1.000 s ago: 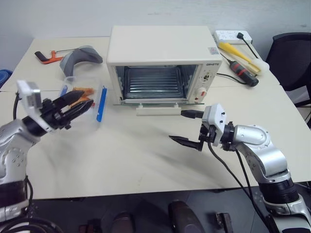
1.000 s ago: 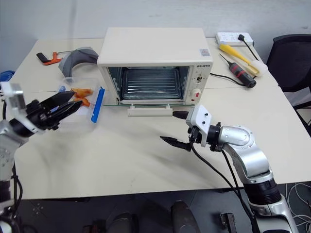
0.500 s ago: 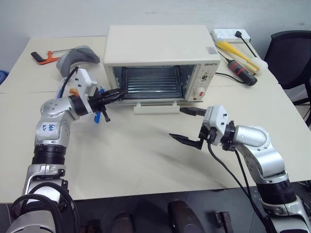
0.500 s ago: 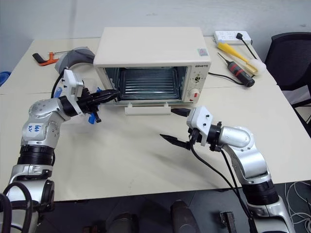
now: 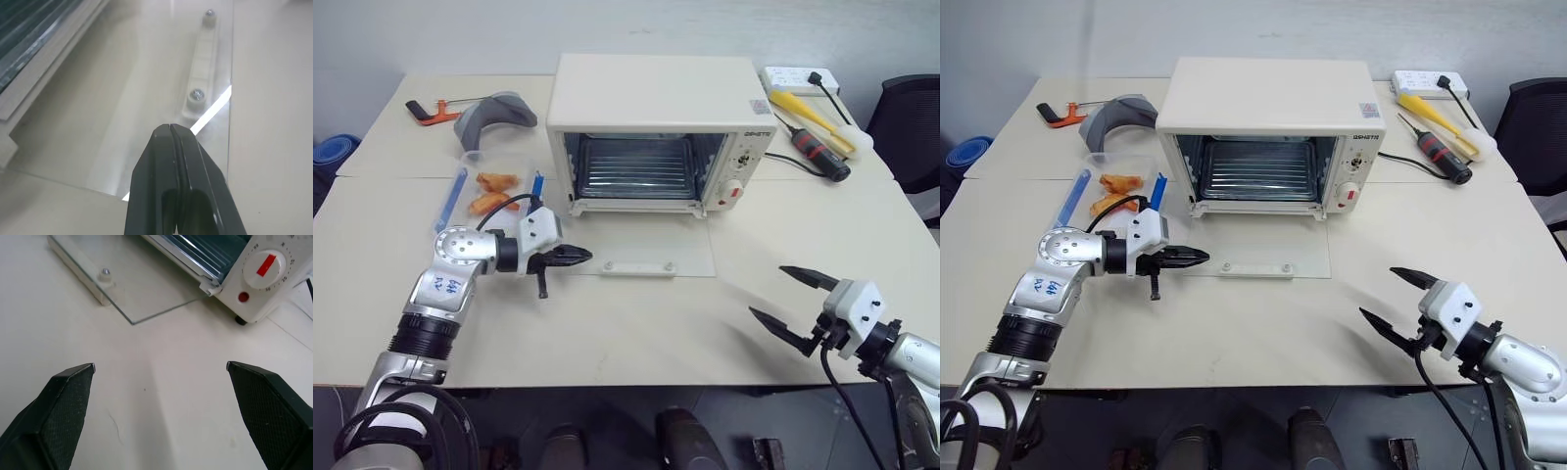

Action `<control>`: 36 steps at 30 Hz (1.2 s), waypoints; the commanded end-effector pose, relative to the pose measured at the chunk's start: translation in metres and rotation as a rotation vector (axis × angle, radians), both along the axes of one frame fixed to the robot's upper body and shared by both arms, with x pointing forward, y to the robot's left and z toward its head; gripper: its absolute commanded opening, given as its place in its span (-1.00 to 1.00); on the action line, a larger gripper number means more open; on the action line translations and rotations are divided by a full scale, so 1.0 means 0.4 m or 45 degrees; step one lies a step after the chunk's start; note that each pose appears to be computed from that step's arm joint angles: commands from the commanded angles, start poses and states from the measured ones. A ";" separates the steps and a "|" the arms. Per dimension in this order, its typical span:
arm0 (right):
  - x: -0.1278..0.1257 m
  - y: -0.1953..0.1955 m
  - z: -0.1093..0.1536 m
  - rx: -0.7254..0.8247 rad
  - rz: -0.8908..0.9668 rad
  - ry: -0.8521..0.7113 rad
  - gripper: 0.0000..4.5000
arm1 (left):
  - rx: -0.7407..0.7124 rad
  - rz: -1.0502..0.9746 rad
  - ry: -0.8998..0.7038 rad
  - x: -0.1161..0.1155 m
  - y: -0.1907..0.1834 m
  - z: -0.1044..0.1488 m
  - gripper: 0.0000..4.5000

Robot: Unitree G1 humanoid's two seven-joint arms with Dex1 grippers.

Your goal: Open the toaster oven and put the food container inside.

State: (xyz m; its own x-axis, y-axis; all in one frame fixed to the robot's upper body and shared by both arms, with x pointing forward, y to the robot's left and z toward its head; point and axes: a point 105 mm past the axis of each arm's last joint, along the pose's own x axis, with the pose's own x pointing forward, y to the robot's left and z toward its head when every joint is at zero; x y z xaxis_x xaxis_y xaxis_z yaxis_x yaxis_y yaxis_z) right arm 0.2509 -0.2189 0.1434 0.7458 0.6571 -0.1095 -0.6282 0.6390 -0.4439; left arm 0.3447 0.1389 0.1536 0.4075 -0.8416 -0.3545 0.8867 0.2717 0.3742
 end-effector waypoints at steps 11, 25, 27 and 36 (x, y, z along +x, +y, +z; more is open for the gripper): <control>0.034 0.179 0.107 0.167 0.375 -0.169 1.00 | -0.464 0.409 -0.071 -0.193 0.199 0.120 0.03; 0.035 0.238 0.146 0.325 0.670 -0.312 1.00 | -0.576 1.501 0.033 -0.449 0.514 0.011 1.00; 0.039 0.232 0.142 0.314 0.669 -0.298 1.00 | -0.668 1.570 0.074 -0.414 0.499 0.030 1.00; 0.033 0.243 0.137 0.283 0.754 -0.251 1.00 | -1.123 1.750 0.625 -0.234 0.322 0.098 1.00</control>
